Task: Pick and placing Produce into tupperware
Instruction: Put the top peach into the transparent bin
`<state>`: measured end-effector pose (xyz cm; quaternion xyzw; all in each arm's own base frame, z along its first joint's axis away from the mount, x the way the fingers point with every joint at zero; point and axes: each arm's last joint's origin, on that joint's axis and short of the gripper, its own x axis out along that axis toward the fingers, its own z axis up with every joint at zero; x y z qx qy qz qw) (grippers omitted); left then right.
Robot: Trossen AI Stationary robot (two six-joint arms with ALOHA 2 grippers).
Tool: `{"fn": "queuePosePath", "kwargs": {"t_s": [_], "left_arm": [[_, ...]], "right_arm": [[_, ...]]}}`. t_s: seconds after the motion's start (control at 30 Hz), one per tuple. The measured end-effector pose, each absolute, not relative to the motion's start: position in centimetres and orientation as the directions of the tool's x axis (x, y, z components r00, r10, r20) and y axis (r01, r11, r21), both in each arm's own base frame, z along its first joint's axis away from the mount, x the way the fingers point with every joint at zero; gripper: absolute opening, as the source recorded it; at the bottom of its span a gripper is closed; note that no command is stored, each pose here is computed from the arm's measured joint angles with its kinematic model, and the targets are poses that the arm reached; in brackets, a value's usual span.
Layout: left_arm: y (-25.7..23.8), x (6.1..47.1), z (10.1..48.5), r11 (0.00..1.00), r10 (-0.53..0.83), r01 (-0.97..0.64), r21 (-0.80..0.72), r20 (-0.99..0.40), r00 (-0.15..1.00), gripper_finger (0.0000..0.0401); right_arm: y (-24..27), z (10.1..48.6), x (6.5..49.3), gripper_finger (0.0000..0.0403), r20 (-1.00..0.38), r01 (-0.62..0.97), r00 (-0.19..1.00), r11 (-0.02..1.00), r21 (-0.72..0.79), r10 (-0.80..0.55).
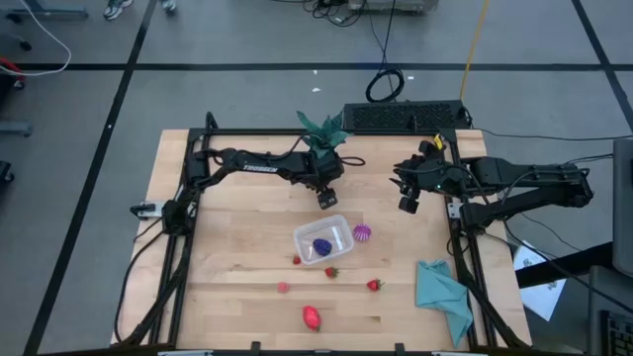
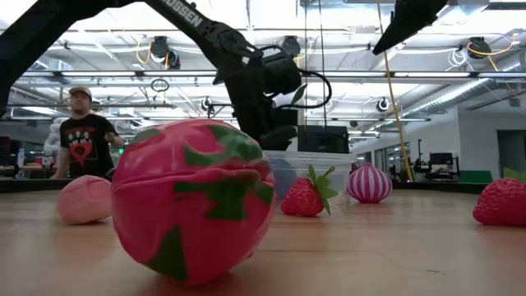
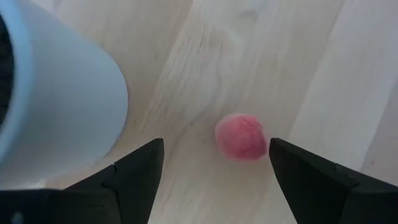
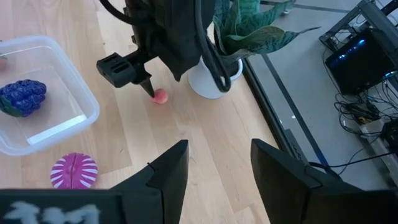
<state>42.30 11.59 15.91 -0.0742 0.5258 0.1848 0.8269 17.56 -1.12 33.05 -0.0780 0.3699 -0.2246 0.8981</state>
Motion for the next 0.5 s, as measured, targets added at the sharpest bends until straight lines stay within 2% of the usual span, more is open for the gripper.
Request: {"fn": "queuePosePath", "kwargs": {"t_s": [0.5], "left_arm": [[11.8, 42.8, 14.0, 0.926, 0.208, -0.372, 0.059, -0.904, 0.373, 0.0296]], "right_arm": [[-1.1, 33.1, 17.6, 0.0165, -0.628, 0.346, 0.627, 0.887, -0.305, -0.461]]}}
